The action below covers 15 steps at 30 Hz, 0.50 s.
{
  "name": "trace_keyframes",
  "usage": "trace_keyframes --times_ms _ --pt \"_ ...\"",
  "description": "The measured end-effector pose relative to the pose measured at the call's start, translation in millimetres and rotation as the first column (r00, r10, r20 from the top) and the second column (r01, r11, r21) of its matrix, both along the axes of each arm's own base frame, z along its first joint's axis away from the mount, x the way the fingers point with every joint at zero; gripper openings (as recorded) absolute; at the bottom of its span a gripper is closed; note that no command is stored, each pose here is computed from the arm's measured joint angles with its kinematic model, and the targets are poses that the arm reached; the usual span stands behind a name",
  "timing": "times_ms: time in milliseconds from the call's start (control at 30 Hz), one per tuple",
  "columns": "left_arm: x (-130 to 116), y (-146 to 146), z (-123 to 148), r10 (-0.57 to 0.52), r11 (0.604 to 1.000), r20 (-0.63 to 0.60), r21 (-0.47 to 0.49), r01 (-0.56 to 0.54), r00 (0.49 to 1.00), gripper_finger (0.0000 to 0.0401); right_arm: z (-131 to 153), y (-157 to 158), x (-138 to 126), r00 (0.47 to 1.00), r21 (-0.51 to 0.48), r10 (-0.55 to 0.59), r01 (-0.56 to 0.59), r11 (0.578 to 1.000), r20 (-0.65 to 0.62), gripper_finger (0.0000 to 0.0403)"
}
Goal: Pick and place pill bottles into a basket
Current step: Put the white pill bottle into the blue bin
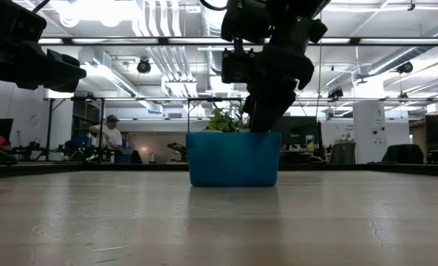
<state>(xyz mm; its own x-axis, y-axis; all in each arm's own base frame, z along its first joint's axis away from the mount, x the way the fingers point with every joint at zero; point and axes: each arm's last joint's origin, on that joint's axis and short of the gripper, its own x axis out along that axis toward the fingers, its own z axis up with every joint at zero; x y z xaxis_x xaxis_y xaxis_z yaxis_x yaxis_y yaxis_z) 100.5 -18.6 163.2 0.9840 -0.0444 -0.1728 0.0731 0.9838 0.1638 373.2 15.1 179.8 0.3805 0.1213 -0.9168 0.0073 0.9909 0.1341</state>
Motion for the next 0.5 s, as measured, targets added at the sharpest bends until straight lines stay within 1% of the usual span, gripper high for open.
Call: trace_keyframes --times_ms 400,433,500 --pt "0.0 0.0 0.0 0.0 1.0 0.0 0.0 0.0 1.0 0.0 -2.8 3.0 -0.4 1.0 0.009 -0.001 0.0 1.0 0.013 0.0148" --pt "0.0 0.0 0.0 0.0 1.0 0.0 0.0 0.0 1.0 0.0 -2.7 3.2 -0.4 1.0 0.011 -0.003 0.003 1.0 0.013 0.015" --pt "0.0 0.0 0.0 -0.001 1.0 0.0 0.0 0.001 1.0 0.0 -2.8 3.8 -0.4 1.0 0.015 -0.008 0.008 1.0 0.012 0.0167"
